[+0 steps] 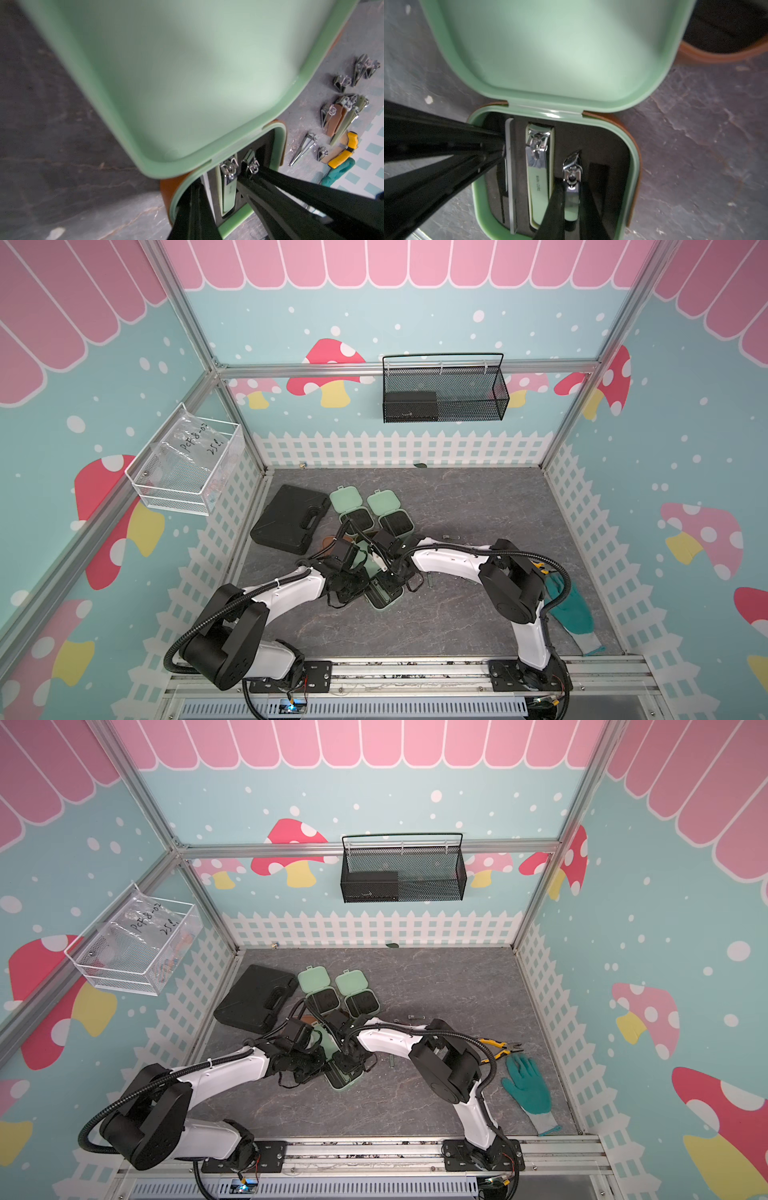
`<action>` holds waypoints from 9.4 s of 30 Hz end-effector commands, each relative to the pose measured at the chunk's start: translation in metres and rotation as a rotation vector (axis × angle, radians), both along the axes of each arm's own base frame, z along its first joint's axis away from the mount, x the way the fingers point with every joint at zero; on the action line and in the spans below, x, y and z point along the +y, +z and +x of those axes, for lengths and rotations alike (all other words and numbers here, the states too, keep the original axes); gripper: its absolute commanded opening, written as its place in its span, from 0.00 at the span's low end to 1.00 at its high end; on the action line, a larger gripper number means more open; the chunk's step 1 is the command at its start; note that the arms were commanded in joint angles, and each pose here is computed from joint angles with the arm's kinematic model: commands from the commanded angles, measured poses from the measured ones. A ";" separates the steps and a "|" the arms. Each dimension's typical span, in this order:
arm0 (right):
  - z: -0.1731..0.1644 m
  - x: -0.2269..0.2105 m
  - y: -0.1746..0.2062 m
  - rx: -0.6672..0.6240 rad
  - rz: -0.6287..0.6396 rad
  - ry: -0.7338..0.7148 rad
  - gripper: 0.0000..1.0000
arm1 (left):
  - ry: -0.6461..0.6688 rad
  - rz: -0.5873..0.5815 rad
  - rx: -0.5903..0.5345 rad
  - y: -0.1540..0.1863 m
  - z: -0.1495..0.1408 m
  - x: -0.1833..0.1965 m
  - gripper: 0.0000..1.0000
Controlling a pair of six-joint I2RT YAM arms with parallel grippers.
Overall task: Organize nail clipper sets
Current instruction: Place the nail clipper in the storage box, then pick up the nail clipper from the center of the board, then place the nail clipper in the storage box.
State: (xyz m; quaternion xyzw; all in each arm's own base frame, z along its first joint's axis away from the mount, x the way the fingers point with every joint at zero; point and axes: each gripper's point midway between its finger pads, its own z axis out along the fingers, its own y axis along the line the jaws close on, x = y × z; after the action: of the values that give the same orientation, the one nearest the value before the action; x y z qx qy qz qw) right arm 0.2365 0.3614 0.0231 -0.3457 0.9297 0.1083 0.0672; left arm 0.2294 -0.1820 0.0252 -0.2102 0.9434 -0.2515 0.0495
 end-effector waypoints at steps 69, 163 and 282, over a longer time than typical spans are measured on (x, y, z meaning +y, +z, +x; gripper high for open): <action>-0.011 -0.009 -0.028 0.093 -0.055 0.008 0.06 | 0.022 0.122 0.096 -0.027 -0.016 0.023 0.00; 0.003 -0.012 0.001 -0.173 0.045 0.027 0.01 | 0.035 0.118 0.092 -0.024 -0.018 0.025 0.00; 0.032 0.018 0.012 -0.184 0.111 -0.060 0.08 | 0.033 0.120 0.105 -0.029 -0.018 0.024 0.00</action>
State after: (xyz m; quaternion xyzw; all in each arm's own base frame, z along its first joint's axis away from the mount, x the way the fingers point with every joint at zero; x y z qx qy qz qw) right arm 0.2667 0.3742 0.0377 -0.3175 0.9244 0.1194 0.1745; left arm 0.2293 -0.1828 0.0237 -0.2115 0.9436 -0.2513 0.0424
